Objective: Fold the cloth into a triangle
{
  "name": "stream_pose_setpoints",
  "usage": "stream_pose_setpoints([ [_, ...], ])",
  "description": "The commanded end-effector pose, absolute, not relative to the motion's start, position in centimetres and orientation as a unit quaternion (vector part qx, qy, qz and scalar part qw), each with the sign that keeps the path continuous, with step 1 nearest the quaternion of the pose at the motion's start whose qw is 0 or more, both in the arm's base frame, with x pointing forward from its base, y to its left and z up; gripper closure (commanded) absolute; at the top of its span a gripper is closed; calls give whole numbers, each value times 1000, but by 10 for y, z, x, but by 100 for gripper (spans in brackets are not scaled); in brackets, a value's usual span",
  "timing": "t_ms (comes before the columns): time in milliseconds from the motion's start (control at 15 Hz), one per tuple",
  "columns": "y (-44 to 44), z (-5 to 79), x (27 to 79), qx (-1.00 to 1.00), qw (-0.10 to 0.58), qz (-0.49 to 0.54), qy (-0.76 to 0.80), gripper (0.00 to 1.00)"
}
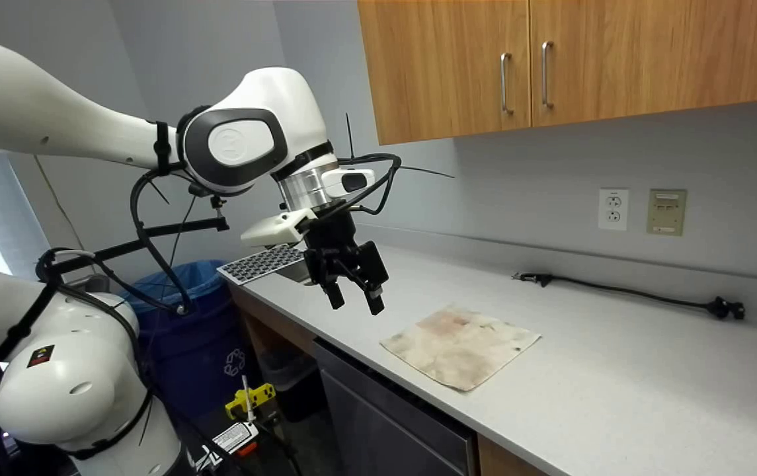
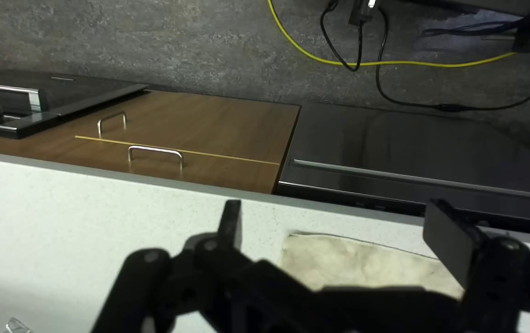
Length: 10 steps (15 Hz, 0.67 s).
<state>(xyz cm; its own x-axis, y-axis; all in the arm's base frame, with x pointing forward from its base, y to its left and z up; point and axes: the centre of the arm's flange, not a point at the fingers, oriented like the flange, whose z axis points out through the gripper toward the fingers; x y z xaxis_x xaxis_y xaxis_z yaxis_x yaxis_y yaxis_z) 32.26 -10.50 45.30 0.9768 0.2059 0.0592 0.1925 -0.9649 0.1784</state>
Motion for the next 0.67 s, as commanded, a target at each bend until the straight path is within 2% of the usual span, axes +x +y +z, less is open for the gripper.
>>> stream_pose_setpoints([
  [0, -105, 453, 323, 990, 86, 39, 101, 0],
  [600, -105, 453, 323, 990, 86, 39, 101, 0],
])
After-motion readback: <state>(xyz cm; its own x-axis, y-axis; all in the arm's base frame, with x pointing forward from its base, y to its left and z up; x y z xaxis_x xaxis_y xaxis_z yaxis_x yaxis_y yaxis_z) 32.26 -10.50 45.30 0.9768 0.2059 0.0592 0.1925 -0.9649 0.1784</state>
